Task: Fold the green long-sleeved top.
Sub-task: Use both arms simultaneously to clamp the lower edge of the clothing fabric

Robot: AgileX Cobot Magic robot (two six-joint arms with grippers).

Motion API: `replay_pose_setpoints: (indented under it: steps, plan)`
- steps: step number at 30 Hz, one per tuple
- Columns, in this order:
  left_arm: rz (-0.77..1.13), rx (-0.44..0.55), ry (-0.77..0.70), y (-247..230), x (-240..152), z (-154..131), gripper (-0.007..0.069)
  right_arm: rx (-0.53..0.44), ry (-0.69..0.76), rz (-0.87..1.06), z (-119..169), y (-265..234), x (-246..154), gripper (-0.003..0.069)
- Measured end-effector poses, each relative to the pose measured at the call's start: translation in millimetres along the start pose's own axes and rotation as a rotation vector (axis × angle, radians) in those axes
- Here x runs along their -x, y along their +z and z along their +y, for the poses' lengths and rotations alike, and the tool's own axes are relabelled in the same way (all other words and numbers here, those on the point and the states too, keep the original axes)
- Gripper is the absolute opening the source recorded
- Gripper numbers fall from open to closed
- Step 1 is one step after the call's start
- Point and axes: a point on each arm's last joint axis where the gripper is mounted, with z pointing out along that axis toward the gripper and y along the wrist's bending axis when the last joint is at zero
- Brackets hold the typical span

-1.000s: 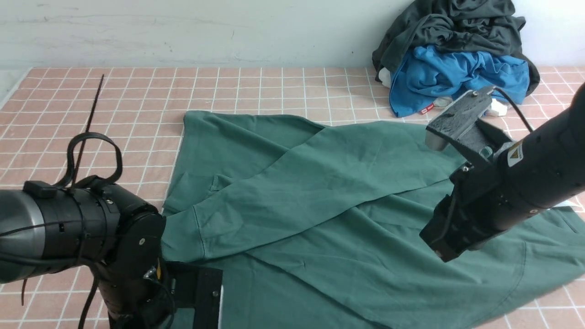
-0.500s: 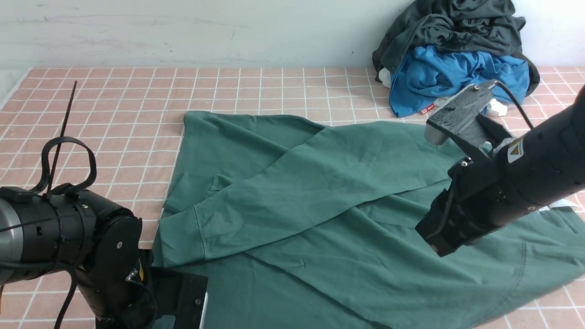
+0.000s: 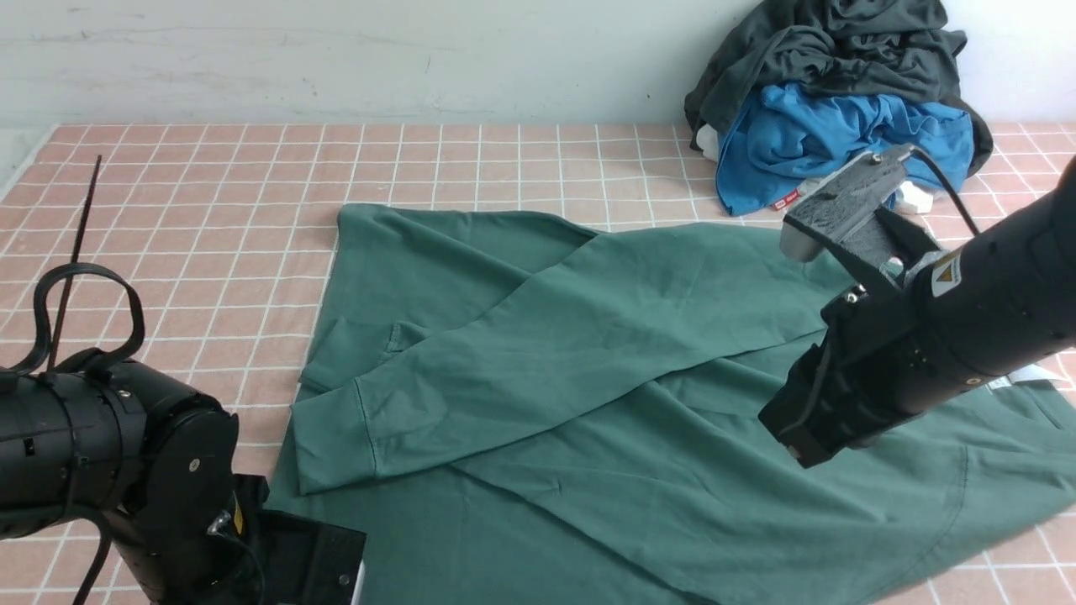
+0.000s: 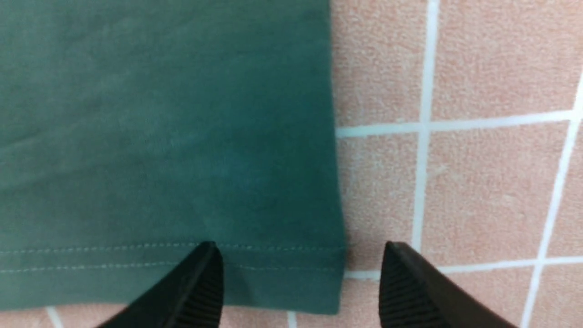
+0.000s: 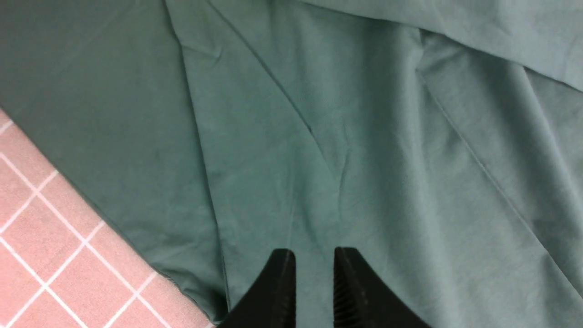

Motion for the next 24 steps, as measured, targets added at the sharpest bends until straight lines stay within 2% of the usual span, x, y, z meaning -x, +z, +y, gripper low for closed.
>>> replay_pose_setpoints:
  steps: [6, 11, 17, 20, 24]
  plan:
    - [-0.012, 0.025, 0.001, 3, 2, 4, 0.04, 0.003, 0.003, -0.002, 0, 0, 0, 0.0119]
    - [-0.007, 0.007, 0.028, 8, 3, 4, 0.0318, 0.003, 0.003, -0.002, 0, 0, 0, 0.0119]
    - [-0.007, 0.008, 0.021, 7, 3, 6, 0.0097, 0.003, 0.003, -0.002, 0, 0, 0, 0.0119]
    - [-0.02, 0.005, -0.071, 0, 4, 6, 0.0023, 0.003, 0.003, -0.002, 0, 0, 0, 0.0119]
    - [-0.055, 0.042, -0.251, -31, 6, 10, 0.0009, -0.008, -0.017, -0.008, 0, -4, 0, 0.0119]
